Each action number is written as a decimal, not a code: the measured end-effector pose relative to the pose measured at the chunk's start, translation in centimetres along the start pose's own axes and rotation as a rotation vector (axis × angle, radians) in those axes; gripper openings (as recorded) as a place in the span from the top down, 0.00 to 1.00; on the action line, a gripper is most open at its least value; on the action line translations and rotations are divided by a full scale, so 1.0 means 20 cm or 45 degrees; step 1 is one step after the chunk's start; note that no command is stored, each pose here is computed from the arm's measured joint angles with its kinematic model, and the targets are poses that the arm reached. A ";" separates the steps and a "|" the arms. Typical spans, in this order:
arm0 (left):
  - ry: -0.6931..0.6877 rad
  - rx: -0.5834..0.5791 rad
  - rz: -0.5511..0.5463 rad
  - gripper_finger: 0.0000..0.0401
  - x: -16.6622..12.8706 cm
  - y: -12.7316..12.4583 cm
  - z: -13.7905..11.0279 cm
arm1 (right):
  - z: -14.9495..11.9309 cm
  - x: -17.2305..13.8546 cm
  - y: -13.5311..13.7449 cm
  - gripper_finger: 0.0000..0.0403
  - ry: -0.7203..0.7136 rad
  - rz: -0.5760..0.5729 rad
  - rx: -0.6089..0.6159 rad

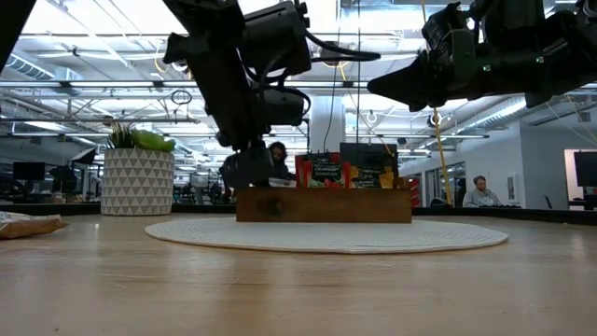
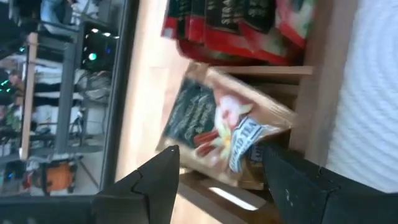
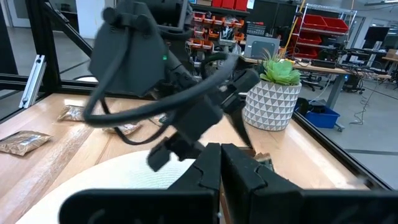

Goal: Pick & Place Tea
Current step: Put the brown tea bag into the left section of the wooden organizer

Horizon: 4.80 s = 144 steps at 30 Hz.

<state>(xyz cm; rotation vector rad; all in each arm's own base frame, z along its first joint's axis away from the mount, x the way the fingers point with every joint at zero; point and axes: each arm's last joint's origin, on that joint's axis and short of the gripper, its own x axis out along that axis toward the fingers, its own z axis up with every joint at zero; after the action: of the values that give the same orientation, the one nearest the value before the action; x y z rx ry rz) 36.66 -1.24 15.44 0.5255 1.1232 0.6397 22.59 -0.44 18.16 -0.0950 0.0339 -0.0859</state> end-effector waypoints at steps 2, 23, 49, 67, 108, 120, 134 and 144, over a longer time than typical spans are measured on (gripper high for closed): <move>-0.010 0.010 -0.012 0.43 -0.02 -0.02 0.00 | 0.00 0.00 0.00 1.00 0.000 0.000 0.000; -0.099 0.138 0.167 0.43 -0.15 0.08 0.03 | -0.01 0.00 0.00 1.00 0.024 0.000 -0.002; -0.098 0.012 -0.754 0.99 0.00 0.30 0.08 | -0.02 0.00 0.00 1.00 0.040 -0.006 -0.025; -0.093 -0.020 -0.823 1.00 0.05 0.33 0.08 | -0.02 0.00 0.00 1.00 0.049 -0.004 -0.033; 0.089 -0.225 -0.778 1.00 0.30 0.18 -0.08 | -0.01 0.00 0.00 1.00 0.032 -0.006 -0.031; 0.113 -0.104 -0.496 0.99 0.19 0.13 -0.03 | -0.01 0.00 0.00 1.00 0.038 -0.006 -0.032; 0.082 -0.030 -0.256 0.98 0.14 0.11 -0.01 | -0.01 0.00 0.00 1.00 0.038 -0.005 -0.032; 0.084 0.035 -0.061 0.98 0.10 0.10 -0.01 | -0.01 0.00 0.00 1.00 0.037 -0.006 -0.032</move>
<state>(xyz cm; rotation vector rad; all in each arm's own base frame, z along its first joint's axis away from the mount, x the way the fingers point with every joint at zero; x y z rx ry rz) 36.67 1.69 15.39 0.5026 1.2044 0.6045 22.58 -0.52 17.88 -0.1189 0.0641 -0.0912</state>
